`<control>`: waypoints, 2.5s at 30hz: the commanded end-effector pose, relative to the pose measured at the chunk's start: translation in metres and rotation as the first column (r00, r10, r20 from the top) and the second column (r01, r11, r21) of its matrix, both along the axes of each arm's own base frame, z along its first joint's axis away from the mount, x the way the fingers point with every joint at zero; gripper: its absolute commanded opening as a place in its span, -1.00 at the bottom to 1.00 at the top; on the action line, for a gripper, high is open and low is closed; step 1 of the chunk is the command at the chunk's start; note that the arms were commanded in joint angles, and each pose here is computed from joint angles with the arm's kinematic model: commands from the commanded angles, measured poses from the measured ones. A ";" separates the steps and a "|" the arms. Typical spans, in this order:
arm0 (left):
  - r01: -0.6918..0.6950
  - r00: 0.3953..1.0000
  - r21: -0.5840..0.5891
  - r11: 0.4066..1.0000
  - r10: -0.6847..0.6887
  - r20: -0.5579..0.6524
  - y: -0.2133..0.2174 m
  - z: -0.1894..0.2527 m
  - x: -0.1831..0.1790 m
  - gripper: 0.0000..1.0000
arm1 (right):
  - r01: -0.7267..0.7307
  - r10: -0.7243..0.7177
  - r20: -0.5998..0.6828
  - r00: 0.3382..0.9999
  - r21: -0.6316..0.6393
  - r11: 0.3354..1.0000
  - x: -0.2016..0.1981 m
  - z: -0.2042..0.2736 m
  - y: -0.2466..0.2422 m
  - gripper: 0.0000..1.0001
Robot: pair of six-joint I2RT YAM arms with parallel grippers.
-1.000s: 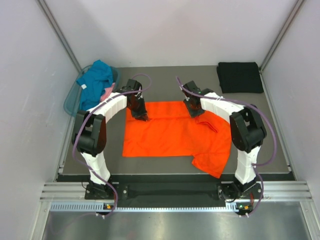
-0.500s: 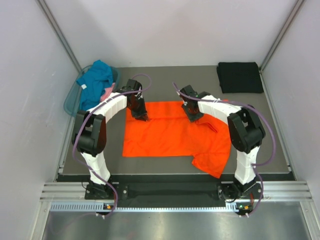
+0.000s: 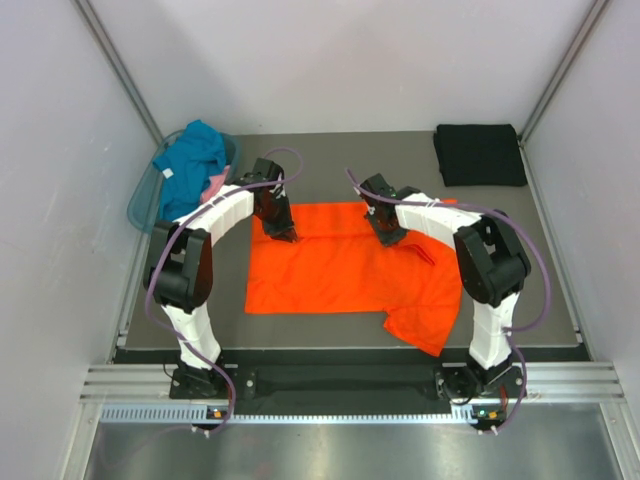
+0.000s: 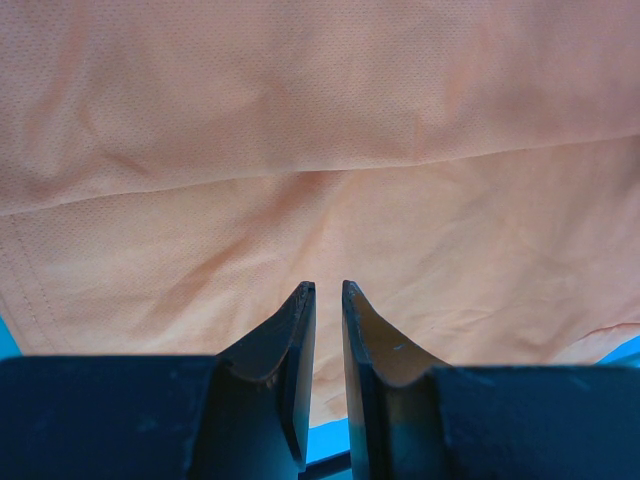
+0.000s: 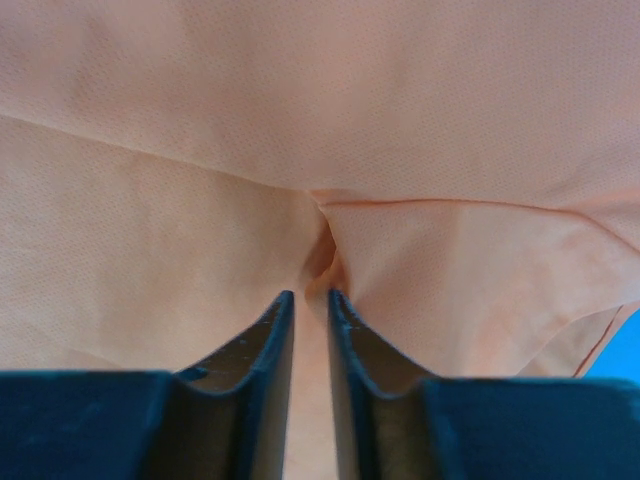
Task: Fold and stack the t-shirts
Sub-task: Fold the tshirt
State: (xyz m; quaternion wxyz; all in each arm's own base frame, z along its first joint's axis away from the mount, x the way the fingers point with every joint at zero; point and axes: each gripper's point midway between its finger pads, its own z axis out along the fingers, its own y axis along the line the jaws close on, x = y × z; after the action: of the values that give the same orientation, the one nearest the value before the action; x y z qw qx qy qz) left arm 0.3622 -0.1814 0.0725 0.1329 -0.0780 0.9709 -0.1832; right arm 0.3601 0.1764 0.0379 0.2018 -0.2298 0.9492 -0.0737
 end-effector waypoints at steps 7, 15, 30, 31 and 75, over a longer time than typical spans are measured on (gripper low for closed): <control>0.005 1.000 -0.031 1.000 -0.004 0.025 -0.007 0.003 0.010 -0.55 | 0.000 0.001 0.040 0.999 -0.021 1.000 0.010 0.002 0.002 -0.46; 0.008 1.000 -0.028 1.000 -0.007 0.019 -0.006 0.001 0.009 -0.55 | 0.015 -0.014 0.035 0.999 -0.039 0.999 0.018 -0.006 -0.001 -0.54; 0.019 1.000 -0.023 1.000 -0.019 0.016 -0.005 0.000 0.009 -0.55 | -0.022 0.019 0.024 1.000 0.123 0.992 0.011 0.044 0.021 -1.00; 0.020 1.000 -0.024 1.000 -0.019 0.014 -0.006 -0.001 0.009 -0.56 | -0.026 0.025 0.007 1.000 0.138 0.990 0.008 0.044 0.023 -1.00; 0.017 1.000 0.028 0.999 -0.018 0.026 0.023 -0.009 0.037 -0.55 | 0.622 -0.701 -0.099 0.707 0.558 0.549 0.090 0.036 -0.186 -0.20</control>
State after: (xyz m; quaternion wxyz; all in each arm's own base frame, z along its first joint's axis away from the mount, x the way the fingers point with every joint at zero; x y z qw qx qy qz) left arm 0.3903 -0.1636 0.0606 0.1340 -0.0716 0.9727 -0.1755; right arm 0.4266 -0.0028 0.0573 0.2442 0.2202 0.9387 0.1039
